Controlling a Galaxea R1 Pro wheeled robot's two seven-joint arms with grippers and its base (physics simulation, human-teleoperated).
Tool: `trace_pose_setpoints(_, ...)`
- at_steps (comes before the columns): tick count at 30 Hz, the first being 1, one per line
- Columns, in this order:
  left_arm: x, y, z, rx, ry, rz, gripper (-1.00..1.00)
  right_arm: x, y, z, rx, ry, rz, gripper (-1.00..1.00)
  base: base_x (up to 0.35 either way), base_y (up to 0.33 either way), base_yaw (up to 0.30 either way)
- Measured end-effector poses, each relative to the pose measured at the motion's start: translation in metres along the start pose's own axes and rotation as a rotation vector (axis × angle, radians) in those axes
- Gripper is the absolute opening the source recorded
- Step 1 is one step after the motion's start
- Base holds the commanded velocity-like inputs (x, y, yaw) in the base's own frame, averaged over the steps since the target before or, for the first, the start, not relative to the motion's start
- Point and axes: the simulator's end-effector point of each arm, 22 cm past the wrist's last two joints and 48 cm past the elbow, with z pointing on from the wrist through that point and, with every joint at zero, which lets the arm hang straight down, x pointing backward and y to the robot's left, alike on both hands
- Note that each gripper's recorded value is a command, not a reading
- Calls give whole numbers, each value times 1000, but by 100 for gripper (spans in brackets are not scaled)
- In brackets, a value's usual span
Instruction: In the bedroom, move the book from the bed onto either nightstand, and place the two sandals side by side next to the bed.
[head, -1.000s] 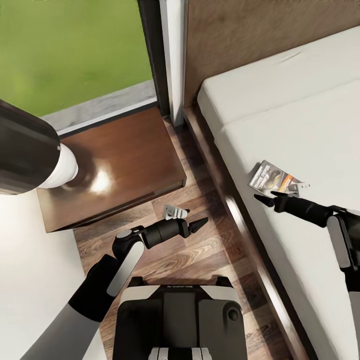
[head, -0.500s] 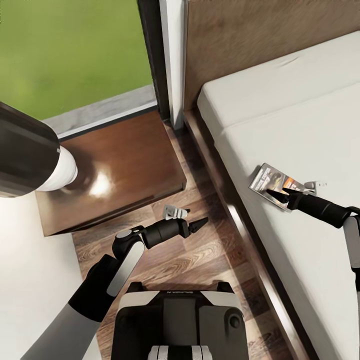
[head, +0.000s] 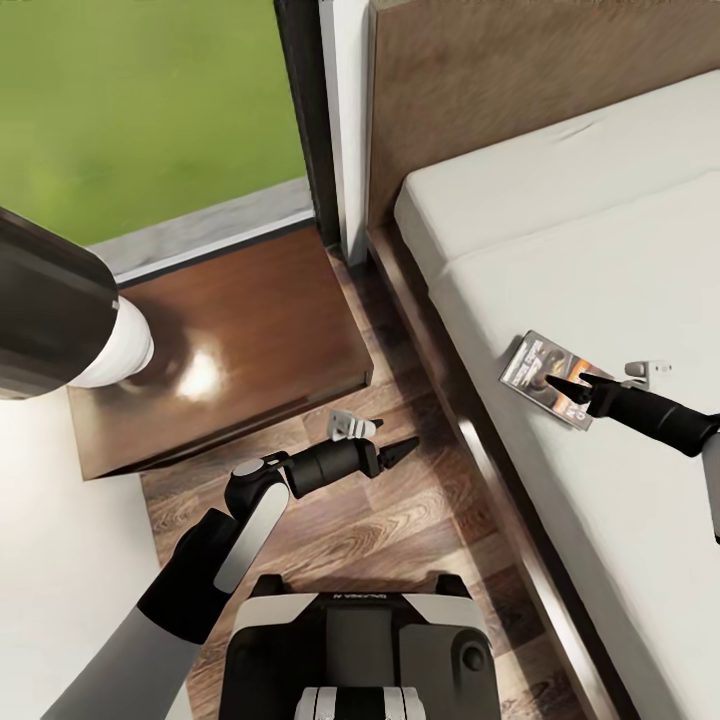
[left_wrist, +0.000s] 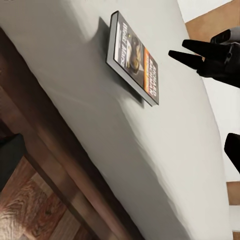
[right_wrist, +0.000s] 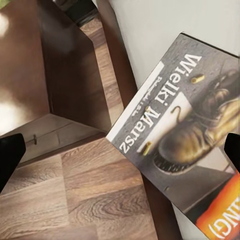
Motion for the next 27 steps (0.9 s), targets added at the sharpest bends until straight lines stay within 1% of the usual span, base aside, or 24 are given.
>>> trace_pose_setpoints(12,-2,1,0,-1,-3,8,100,-1,3,3,-4,-9,-1,100,0,0,-11)
trace_pose_setpoints(17,-3,2,-1,-3,-5,7,100,-1,3,3,-4,-9,-2,100,0,0,-203)
trace_pose_setpoints(27,-4,4,-2,-8,-9,5,100,-1,3,3,-3,-9,-3,100,0,0,-261)
